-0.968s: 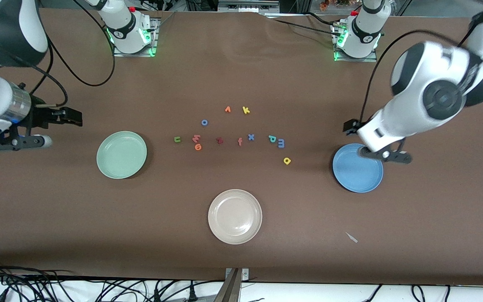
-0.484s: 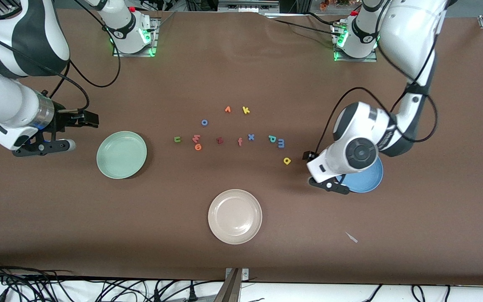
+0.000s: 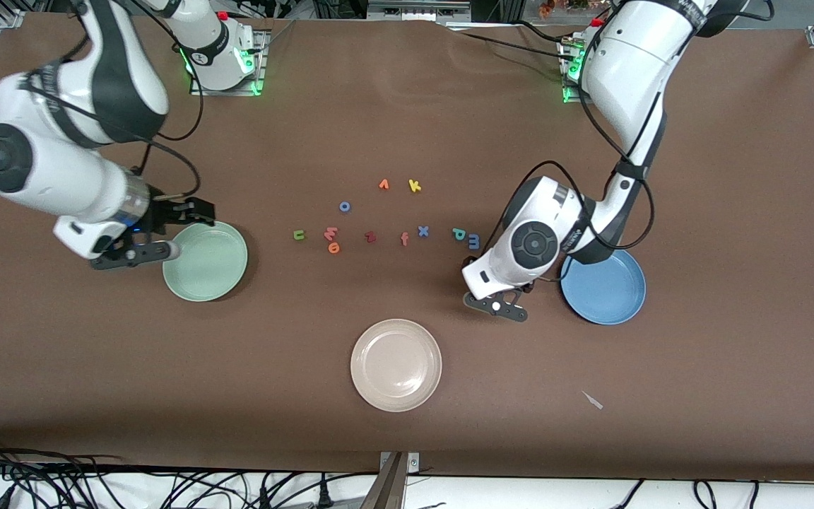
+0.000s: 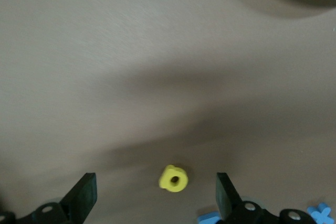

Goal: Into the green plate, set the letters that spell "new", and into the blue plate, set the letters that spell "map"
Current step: 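Grasp the yellow letter with the left gripper while the right grasps green u, then drop the yellow letter on the blue plate while the right drops u on green, then grasp the blue E with the left gripper while the right grasps orange e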

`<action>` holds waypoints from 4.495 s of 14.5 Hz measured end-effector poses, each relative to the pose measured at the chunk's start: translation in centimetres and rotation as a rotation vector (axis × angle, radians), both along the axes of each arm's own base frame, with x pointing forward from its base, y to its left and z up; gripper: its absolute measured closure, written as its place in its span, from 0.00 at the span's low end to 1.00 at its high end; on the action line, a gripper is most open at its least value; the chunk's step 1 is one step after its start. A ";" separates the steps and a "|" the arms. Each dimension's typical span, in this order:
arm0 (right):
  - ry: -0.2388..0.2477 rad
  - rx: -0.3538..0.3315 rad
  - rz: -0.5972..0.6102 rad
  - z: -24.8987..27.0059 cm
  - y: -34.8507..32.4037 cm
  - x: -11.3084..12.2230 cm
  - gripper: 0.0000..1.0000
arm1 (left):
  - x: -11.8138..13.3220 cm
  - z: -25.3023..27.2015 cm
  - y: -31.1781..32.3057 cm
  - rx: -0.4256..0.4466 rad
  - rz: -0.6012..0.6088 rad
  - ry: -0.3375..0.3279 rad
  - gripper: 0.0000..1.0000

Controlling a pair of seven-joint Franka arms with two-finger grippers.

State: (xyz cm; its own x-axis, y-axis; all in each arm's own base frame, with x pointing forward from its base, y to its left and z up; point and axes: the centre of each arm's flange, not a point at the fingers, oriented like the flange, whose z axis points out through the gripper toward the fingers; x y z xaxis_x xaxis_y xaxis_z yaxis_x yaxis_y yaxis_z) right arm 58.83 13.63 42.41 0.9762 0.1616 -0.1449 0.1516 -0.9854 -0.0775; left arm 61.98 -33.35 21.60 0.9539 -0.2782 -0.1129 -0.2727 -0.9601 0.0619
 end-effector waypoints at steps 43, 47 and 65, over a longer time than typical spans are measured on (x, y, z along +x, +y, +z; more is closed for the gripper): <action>-0.180 0.037 0.097 -24.8 10.4 -9.6 0.53 | -2.9 -4.3 -1.0 0.091 0.121 0.033 0.68; -0.181 0.035 0.098 -24.8 10.4 -9.5 0.59 | -1.8 -2.6 0.7 0.118 0.143 0.039 0.68; -0.185 -0.103 0.289 -17.8 -3.5 -2.3 0.51 | 2.8 1.7 18.6 0.158 -0.052 0.141 0.03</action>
